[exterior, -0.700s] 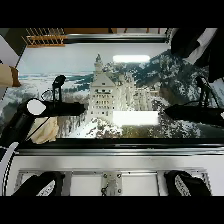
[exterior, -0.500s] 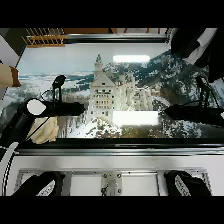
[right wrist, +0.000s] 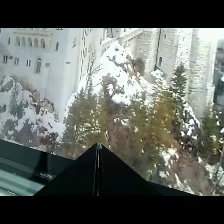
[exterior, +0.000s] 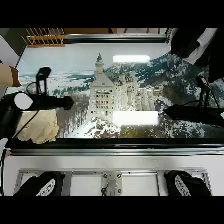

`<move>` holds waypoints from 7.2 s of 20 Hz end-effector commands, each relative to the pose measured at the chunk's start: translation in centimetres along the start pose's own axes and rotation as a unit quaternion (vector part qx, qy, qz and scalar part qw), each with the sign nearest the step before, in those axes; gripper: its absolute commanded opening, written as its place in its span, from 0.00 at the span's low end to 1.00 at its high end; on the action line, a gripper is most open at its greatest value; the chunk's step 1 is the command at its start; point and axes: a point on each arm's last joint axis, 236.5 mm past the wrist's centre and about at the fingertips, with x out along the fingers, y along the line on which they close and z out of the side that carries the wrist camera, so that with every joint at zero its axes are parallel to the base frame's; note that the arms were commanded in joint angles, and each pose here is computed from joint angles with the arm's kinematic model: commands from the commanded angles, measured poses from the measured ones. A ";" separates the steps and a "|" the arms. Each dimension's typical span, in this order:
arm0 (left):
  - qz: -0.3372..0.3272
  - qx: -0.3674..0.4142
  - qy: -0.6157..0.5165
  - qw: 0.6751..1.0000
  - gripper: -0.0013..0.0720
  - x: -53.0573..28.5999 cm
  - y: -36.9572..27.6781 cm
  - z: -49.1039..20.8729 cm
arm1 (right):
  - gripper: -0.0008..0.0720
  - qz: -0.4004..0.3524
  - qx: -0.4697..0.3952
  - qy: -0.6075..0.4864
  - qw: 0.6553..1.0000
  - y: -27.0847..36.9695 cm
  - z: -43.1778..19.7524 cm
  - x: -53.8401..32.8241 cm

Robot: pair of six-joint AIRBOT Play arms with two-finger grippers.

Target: Fold the clothes and pants, and hang the long-sleeved shirts on hangers.

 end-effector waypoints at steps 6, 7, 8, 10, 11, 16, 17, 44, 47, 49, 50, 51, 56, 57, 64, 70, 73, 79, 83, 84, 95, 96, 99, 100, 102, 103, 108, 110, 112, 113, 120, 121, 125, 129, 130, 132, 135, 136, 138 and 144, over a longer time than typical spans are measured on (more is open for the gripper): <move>0.205 -0.069 0.146 0.965 0.99 2.5 16.5 -11.0 | 0.04 0.000 0.000 0.000 1.000 0.0 0.0 0.0; 0.202 -0.074 0.166 0.962 0.99 3.4 16.7 -12.3 | 0.04 0.000 0.000 0.000 1.000 0.0 0.0 0.0; 0.198 -0.076 0.188 0.959 0.99 4.2 16.8 -13.4 | 0.04 0.000 0.000 0.000 1.000 0.0 0.0 0.0; 0.193 -0.085 0.228 0.950 0.75 5.1 16.8 -14.9 | 0.04 0.000 0.000 0.000 1.000 0.0 0.0 0.0; 0.191 -0.089 0.243 0.947 0.45 5.0 16.7 -15.1 | 0.04 0.000 0.000 0.000 1.000 0.0 0.0 0.0; 0.099 -0.076 0.160 0.979 0.03 2.4 8.7 -6.2 | 0.04 0.000 0.000 -0.001 1.000 0.0 0.0 0.0; 0.057 -0.057 0.113 0.990 0.03 1.3 4.7 -3.2 | 0.04 0.000 0.000 -0.003 1.000 0.0 0.2 0.0; -0.093 -0.312 0.139 0.935 0.88 13.7 -2.1 -5.6 | 0.04 0.070 0.032 -0.027 0.997 3.3 1.4 -0.3; -0.117 -0.328 0.147 0.926 0.88 15.6 -3.8 -5.9 | 0.04 0.070 0.032 -0.027 0.997 3.3 1.4 -0.3; -0.125 -0.321 0.145 0.928 0.88 16.4 -4.8 -5.9 | 0.04 0.067 0.032 -0.029 0.997 3.1 1.5 -0.3; -0.123 -0.316 0.140 0.930 0.88 16.6 -5.1 -5.8 | 0.04 0.065 0.031 -0.030 0.997 3.0 1.5 -0.2; -0.123 -0.314 0.133 0.932 0.86 16.7 -5.2 -5.5 | 0.04 0.062 0.032 -0.030 0.997 2.8 1.6 -0.1; -0.134 -0.289 0.107 0.942 0.03 16.2 -5.9 -2.7 | 0.04 0.022 0.055 -0.025 0.998 -0.3 2.1 1.7; -0.140 -0.275 0.104 0.945 0.03 15.6 -5.9 -1.8 | 0.04 -0.001 0.072 -0.022 0.997 -2.0 2.1 2.3; -0.136 -0.238 0.100 0.957 0.03 13.2 -2.9 0.9 | 0.82 -0.116 0.233 0.086 0.962 -15.5 -3.1 7.9; -0.135 -0.241 0.101 0.956 0.03 13.2 -2.6 0.9 | 0.81 -0.035 0.285 0.103 0.952 -14.3 -4.1 16.1; -0.135 -0.241 0.101 0.956 0.03 13.2 -2.7 0.9 | 0.79 -0.028 0.268 0.089 0.959 -12.9 -3.4 18.0; -0.136 -0.225 -0.038 0.964 0.03 5.2 -0.6 9.0 | 0.03 0.004 0.120 0.013 0.993 -9.1 6.3 11.7; -0.139 -0.141 -0.258 0.946 0.03 -15.0 -1.5 18.0 | 0.03 0.021 -0.032 -0.132 0.991 0.0 16.5 -2.9; -0.139 -0.120 -0.303 0.935 0.03 -19.8 -2.5 18.4 | 0.03 0.020 -0.067 -0.177 0.982 2.7 17.9 -6.8; -0.055 -0.030 -0.437 0.897 0.03 -38.2 -6.5 9.1 | 0.03 -0.018 -0.089 -0.296 0.951 11.3 13.3 -21.2; -0.054 -0.036 -0.417 0.906 0.03 -37.1 -6.2 8.9 | 0.03 -0.016 -0.071 -0.263 0.962 10.9 12.1 -20.2; -0.064 -0.054 -0.312 0.947 0.03 -30.9 -5.2 8.9 | 0.03 -0.005 -0.004 -0.117 0.993 8.6 7.1 -15.2; -0.066 -0.064 -0.268 0.959 0.03 -28.0 -4.4 9.1 | 0.03 -0.003 0.020 -0.075 0.997 7.7 5.4 -13.6; -0.072 -0.093 -0.199 0.973 0.03 -21.7 -2.8 9.6 | 0.03 0.002 0.064 -0.006 0.998 5.8 2.3 -10.0; -0.076 -0.106 -0.169 0.977 0.03 -18.2 -2.1 9.8 | 0.03 0.003 0.085 0.021 0.996 4.7 1.0 -8.0; -0.082 -0.142 -0.066 0.984 0.03 -3.6 -1.0 8.3 | 0.41 -0.117 0.120 -0.048 0.985 -7.0 4.6 -2.0; -0.079 -0.153 -0.019 0.985 0.03 0.2 -0.7 6.1 | 0.84 -0.128 0.156 -0.075 0.977 -10.3 6.3 -1.0; -0.074 -0.166 0.016 0.983 0.03 2.9 -0.1 4.0 | 0.84 -0.124 0.172 -0.051 0.976 -11.0 5.4 0.2; -0.073 -0.170 0.027 0.982 0.03 3.8 0.0 3.4 | 0.84 -0.117 0.171 -0.028 0.978 -10.3 4.3 1.0; -0.071 -0.176 0.042 0.981 0.03 5.1 0.3 2.7 | 0.81 -0.079 0.244 0.127 0.958 -1.3 -9.4 11.6; -0.071 -0.176 0.041 0.981 0.03 5.1 0.3 2.7 | 0.81 -0.080 0.257 0.131 0.954 -0.3 -10.8 12.9; -0.071 -0.176 0.042 0.981 0.03 5.1 0.3 2.6 | 0.81 -0.061 0.280 0.136 0.948 3.5 -13.1 17.8; -0.070 -0.175 0.043 0.981 0.03 5.1 0.3 2.6 | 0.81 -0.064 0.299 0.162 0.938 4.3 -14.6 20.4; -0.071 -0.176 0.043 0.981 0.03 5.1 0.3 2.6 | 0.81 -0.064 0.298 0.164 0.938 4.4 -14.6 20.8; -0.071 -0.176 0.043 0.981 0.03 5.1 0.3 2.6 | 0.81 -0.061 0.298 0.159 0.939 4.7 -14.1 21.4; -0.070 -0.176 0.041 0.981 0.03 5.1 0.3 2.7 | 0.81 -0.052 0.296 0.140 0.943 5.3 -13.0 22.1; -0.070 -0.176 0.041 0.981 0.03 5.1 0.3 2.7 | 0.73 -0.051 0.297 0.137 0.944 5.4 -12.8 22.3; -0.070 -0.176 0.041 0.981 0.03 5.1 0.3 2.7 | 0.22 -0.046 0.289 0.130 0.947 5.7 -12.4 22.6; -0.070 -0.167 -0.016 0.983 0.03 1.6 0.7 6.2 | 0.03 0.007 0.094 0.088 0.992 8.1 -4.7 18.6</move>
